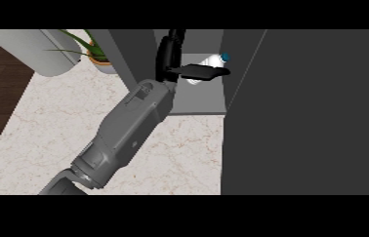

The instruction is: Pick up the bottled water, place it into the cabinet and close the cabinet

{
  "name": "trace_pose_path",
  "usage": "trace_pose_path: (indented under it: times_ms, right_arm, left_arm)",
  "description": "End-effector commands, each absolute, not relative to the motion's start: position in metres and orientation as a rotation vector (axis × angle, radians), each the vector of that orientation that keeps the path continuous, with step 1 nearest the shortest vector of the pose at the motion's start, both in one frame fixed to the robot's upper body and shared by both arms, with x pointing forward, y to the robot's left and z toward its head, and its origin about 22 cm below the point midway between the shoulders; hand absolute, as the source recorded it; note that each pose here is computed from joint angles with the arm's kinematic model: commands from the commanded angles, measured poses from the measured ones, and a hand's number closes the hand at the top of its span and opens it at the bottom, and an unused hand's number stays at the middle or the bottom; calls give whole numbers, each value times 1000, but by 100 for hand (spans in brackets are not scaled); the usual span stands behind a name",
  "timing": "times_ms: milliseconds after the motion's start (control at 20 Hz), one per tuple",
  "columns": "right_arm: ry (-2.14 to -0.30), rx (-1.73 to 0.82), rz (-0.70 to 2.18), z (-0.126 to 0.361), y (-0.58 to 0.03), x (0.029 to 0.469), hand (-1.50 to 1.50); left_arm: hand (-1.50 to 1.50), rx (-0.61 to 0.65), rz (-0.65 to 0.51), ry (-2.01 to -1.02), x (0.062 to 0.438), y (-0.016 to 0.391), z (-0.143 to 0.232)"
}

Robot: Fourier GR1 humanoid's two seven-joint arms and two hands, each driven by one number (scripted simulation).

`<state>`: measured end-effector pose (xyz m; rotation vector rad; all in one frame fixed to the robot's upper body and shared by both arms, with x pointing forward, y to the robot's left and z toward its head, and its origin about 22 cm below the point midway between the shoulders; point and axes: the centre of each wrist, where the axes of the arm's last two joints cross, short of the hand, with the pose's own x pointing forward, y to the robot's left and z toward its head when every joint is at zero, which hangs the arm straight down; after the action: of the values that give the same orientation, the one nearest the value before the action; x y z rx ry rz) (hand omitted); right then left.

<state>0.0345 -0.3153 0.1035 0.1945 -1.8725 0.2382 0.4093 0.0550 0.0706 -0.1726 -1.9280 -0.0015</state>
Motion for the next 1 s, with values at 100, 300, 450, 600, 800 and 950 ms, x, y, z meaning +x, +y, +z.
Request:
trace_pose_path:
  times_ms: [100, 300, 450, 600, 800, 950]
  right_arm:
    - [-1914, 198, 256, 125, -302, 37, -150]
    - [-1913, 211, 267, 140, -296, 28, -150]
    - [-1904, 169, 231, 141, -287, 31, -150]
    - [-1930, 174, 227, 131, -290, 40, -150]
    - [-1905, 218, 317, 139, -292, 41, -150]
    - [-1811, 321, 414, 137, -285, 44, 150]
  left_arm:
    - [-150, -261, 13, -1886, 367, 39, 63]
    - [-150, -325, 46, -1896, 341, 46, 50]
    - [-150, -371, 13, -1890, 326, 58, 63]
    - [-150, -390, 29, -1880, 292, 63, 49]
    - [-150, -404, 61, -1864, 268, 83, 41]
    - [-150, -401, 42, -1870, 248, 97, 46]
